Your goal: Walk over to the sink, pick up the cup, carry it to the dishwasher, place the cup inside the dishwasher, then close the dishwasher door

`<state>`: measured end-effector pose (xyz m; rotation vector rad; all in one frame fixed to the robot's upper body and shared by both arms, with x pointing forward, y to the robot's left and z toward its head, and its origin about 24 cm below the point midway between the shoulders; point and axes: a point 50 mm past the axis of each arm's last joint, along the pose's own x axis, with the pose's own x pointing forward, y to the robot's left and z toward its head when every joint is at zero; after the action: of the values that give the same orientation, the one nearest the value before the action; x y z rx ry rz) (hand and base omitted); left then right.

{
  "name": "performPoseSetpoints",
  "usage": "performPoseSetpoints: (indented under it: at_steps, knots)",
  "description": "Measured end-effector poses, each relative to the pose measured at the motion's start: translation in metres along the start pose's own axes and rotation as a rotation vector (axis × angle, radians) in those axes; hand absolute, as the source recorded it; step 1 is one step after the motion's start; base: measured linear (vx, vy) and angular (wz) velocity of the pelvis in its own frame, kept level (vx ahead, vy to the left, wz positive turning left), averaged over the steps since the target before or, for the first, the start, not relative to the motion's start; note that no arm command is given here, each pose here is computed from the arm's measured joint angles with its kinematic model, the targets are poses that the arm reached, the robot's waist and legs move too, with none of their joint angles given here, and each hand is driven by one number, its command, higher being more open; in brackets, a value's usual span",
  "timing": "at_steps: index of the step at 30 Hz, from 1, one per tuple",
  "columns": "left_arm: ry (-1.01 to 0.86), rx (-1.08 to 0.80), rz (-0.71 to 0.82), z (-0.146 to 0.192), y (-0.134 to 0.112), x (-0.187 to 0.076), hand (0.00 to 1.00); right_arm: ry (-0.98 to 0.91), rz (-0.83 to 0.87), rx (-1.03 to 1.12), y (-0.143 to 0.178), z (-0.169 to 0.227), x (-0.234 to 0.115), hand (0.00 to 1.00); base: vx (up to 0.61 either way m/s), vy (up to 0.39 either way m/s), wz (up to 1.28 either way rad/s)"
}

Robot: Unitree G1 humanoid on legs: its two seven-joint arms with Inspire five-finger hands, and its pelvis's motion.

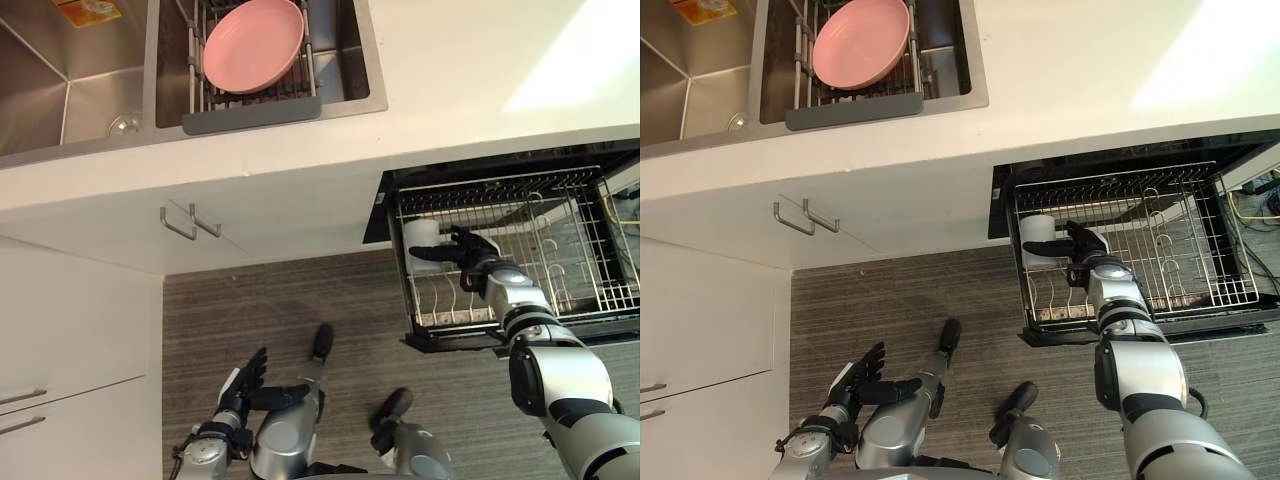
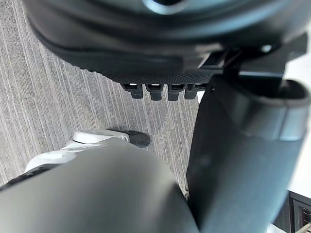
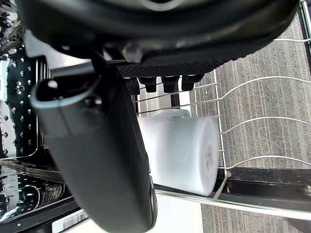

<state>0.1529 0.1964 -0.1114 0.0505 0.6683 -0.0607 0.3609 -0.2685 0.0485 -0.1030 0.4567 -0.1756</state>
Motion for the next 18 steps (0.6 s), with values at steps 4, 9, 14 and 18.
performPoseSetpoints:
  at_steps: [4,9,14,18]
  knots:
    - [0.015,0.014,0.02,-0.001,0.0,0.0,1.0,-0.035,0.013,-0.01,0.004,0.008,0.0,1.0,-0.02,0.001,-0.15]
    - [0.057,0.046,0.085,-0.01,0.007,-0.001,1.0,-0.092,0.066,-0.008,0.013,0.007,-0.004,1.0,-0.01,-0.016,-0.25]
    - [0.166,0.027,0.177,-0.033,0.023,-0.01,1.0,-0.151,0.128,0.022,0.025,-0.014,-0.017,1.0,0.05,-0.034,-0.31]
    - [0.259,-0.038,0.227,-0.052,0.031,-0.02,1.0,-0.215,0.165,0.104,0.033,-0.041,-0.041,1.0,0.09,-0.027,-0.29]
